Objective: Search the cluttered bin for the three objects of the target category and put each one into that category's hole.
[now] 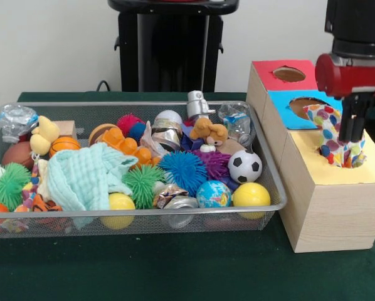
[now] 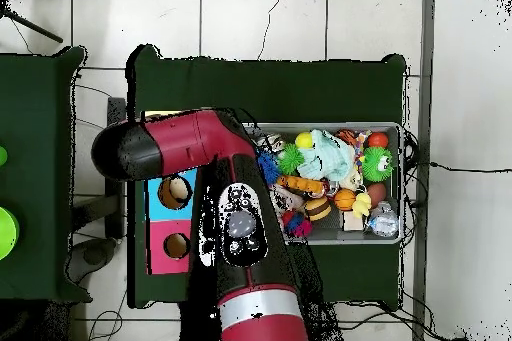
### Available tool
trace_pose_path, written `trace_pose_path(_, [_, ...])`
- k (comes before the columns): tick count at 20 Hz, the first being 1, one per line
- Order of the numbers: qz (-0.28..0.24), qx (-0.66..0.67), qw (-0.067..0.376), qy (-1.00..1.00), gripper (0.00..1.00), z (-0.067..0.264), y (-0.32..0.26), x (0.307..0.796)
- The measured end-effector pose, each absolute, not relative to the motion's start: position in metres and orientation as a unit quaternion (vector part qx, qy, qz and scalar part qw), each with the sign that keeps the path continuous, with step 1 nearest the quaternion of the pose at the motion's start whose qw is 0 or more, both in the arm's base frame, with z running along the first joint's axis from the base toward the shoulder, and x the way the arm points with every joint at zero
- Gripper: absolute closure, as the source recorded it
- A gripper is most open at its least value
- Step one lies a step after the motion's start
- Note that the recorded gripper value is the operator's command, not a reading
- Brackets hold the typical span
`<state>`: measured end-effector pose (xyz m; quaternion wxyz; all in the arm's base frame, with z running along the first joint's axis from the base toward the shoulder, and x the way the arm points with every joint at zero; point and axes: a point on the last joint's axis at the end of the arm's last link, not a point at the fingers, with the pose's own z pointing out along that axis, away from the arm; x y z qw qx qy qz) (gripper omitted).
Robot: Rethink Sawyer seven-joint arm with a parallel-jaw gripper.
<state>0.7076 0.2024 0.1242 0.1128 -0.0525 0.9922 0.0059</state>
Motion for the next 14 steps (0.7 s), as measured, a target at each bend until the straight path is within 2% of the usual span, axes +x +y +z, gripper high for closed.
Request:
trace_pose_path(7, [0.012, -0.057, 0.109, 0.992, 1.00, 0.096, 0.210, 0.701])
trace_pose_path(14, [0.013, -0.056, 0.098, 0.994, 1.00, 0.082, 0.210, 0.696])
